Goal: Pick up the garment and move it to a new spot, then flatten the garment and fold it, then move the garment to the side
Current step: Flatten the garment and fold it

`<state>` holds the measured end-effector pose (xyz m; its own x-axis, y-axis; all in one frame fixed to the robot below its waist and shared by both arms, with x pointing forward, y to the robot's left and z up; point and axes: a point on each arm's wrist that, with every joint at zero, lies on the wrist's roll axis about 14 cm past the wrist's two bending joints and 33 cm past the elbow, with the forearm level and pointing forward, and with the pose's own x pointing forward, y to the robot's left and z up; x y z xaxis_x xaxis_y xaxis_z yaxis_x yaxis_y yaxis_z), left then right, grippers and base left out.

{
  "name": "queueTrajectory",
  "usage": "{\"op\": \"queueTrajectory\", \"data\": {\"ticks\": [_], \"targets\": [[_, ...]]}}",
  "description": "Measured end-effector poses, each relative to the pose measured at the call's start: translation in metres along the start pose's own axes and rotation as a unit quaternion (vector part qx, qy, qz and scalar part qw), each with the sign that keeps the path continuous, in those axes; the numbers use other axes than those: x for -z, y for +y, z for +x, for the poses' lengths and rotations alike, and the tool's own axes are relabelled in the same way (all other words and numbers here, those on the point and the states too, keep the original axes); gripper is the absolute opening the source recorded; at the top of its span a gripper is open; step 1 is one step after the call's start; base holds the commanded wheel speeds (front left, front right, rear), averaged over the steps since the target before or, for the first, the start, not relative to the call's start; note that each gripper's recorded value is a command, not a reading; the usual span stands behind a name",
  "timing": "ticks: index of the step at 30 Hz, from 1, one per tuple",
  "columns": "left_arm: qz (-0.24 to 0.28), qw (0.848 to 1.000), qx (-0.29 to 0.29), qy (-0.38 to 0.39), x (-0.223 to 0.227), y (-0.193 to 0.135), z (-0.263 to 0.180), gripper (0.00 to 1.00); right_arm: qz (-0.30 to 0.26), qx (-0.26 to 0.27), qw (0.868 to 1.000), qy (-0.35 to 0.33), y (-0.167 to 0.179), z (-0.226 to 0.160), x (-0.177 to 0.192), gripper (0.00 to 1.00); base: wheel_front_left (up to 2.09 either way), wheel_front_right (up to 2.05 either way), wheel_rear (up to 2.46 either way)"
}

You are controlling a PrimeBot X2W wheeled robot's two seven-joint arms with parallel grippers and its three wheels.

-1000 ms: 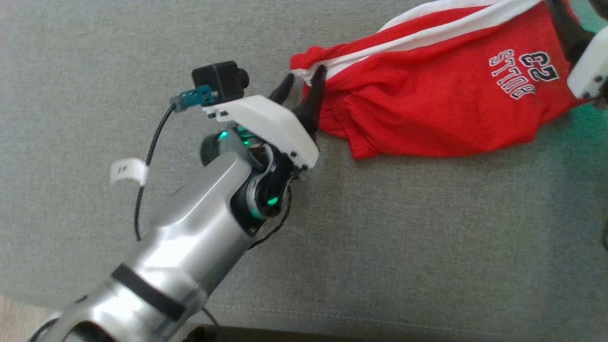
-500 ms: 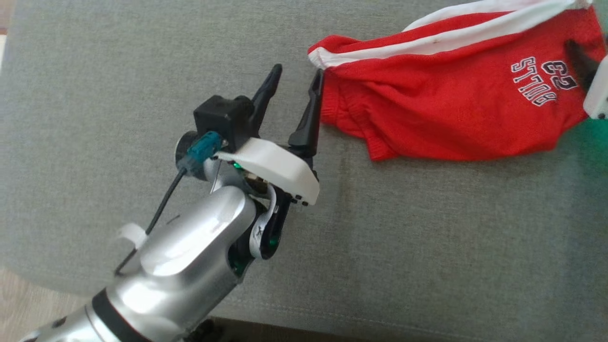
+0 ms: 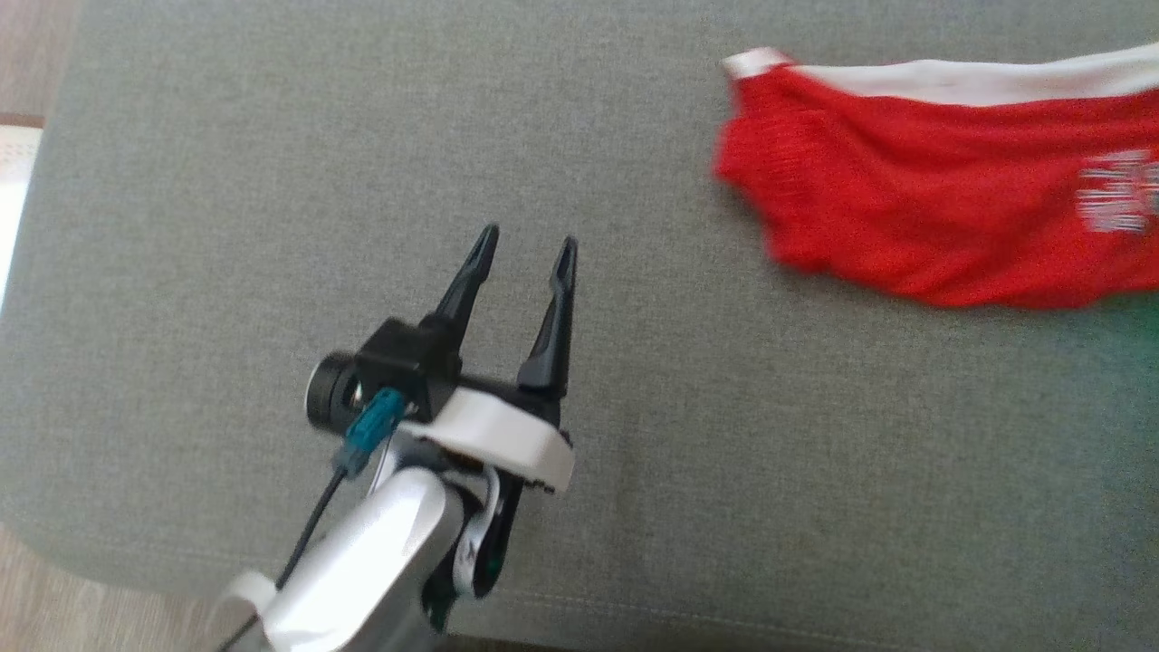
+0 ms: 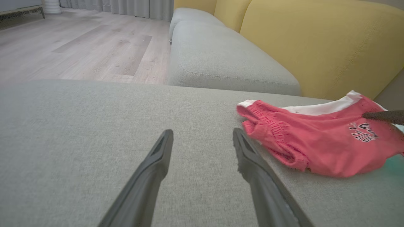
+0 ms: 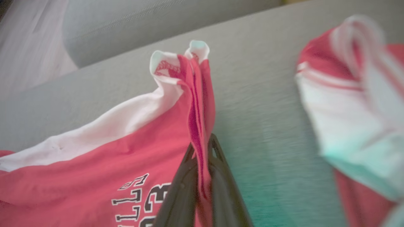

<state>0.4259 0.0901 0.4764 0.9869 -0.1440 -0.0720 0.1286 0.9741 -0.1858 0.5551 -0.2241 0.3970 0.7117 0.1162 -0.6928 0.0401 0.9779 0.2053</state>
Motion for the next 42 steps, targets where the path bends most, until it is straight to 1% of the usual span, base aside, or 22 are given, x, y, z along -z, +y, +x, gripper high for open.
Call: {"op": "queueTrajectory", "data": {"ticks": [2, 4, 5, 8, 10, 15, 18, 21, 24, 27, 31, 32, 33, 34, 38, 42], "targets": [[-0.010, 1.000, -0.007, 0.003, 0.002, 0.002, -0.008, 1.00, 0.004, 0.026, 0.999, -0.020, -0.021, -0.011, -0.015, 0.00, 0.00, 0.00, 0.00], [-0.019, 1.000, -0.016, 0.004, 0.004, 0.005, -0.014, 1.00, 0.007, 0.032, 0.999, -0.031, -0.026, -0.017, -0.024, 0.00, 0.00, 0.00, 0.00], [-0.024, 1.000, -0.021, 0.003, 0.003, 0.006, -0.016, 1.00, 0.004, 0.028, 0.999, -0.031, -0.023, -0.018, -0.025, 0.00, 0.00, 0.00, 0.00], [-0.042, 0.999, -0.031, 0.002, 0.005, 0.008, -0.019, 1.00, -0.010, -0.009, 1.000, -0.024, 0.009, -0.017, -0.025, 0.00, 0.00, 0.00, 0.00], [-0.046, 0.998, -0.033, 0.005, 0.008, 0.008, -0.022, 1.00, -0.019, -0.052, 0.998, -0.015, 0.045, -0.016, -0.021, 0.00, 0.00, 0.00, 0.00], [-0.054, 0.998, -0.030, 0.016, 0.017, 0.006, -0.028, 1.00, -0.038, -0.153, 0.988, 0.008, 0.135, -0.018, -0.002, 0.00, 0.00, 0.00, 0.00], [-0.059, 0.998, -0.027, 0.022, 0.022, 0.003, -0.031, 1.00, -0.048, -0.186, 0.981, 0.024, 0.173, -0.017, 0.013, 0.00, 0.00, 0.00, 0.00], [-0.060, 0.997, -0.028, 0.028, 0.026, 0.003, -0.033, 1.00, -0.059, -0.193, 0.979, 0.039, 0.190, -0.011, 0.025, 0.00, 0.00, 0.00, 0.00], [-0.058, 0.997, -0.035, 0.031, 0.028, 0.007, -0.038, 1.00, -0.058, -0.202, 0.977, 0.039, 0.203, -0.008, 0.027, 0.00, 0.00, 0.00, 0.00], [-0.054, 0.997, -0.039, 0.031, 0.028, 0.011, -0.044, 1.00, -0.059, -0.217, 0.974, 0.035, 0.218, -0.011, 0.027, 0.00, 0.00, 0.00, 0.00], [-0.060, 0.996, -0.044, 0.047, 0.038, 0.011, -0.058, 1.00, -0.077, -0.229, 0.970, 0.032, 0.233, -0.018, 0.028, 0.00, 0.00, 0.00, 0.00], [-0.063, 0.996, -0.044, 0.048, 0.039, 0.010, -0.060, 1.00, -0.081, -0.232, 0.969, 0.032, 0.235, -0.019, 0.028, 0.11, 0.00, 0.00, 0.00], [-0.066, 0.996, -0.045, 0.049, 0.039, 0.010, -0.061, 1.00, -0.085, -0.234, 0.968, 0.028, 0.237, -0.021, 0.028, 0.78, 0.00, 0.00, 0.00], [-0.068, 0.996, -0.044, 0.048, 0.039, 0.009, -0.061, 1.00, -0.087, -0.236, 0.968, 0.025, 0.239, -0.022, 0.028, 1.00, 0.00, 0.00, 0.00], [-0.072, 0.995, -0.045, 0.044, 0.035, 0.009, -0.062, 1.00, -0.077, -0.253, 0.964, 0.031, 0.245, -0.028, 0.040, 1.00, 0.00, 0.00, 0.00], [-0.076, 0.995, -0.047, 0.038, 0.032, 0.010, -0.062, 1.00, -0.062, -0.285, 0.955, 0.048, 0.256, -0.041, 0.063, 1.00, 0.00, 0.00, 0.00]]}}
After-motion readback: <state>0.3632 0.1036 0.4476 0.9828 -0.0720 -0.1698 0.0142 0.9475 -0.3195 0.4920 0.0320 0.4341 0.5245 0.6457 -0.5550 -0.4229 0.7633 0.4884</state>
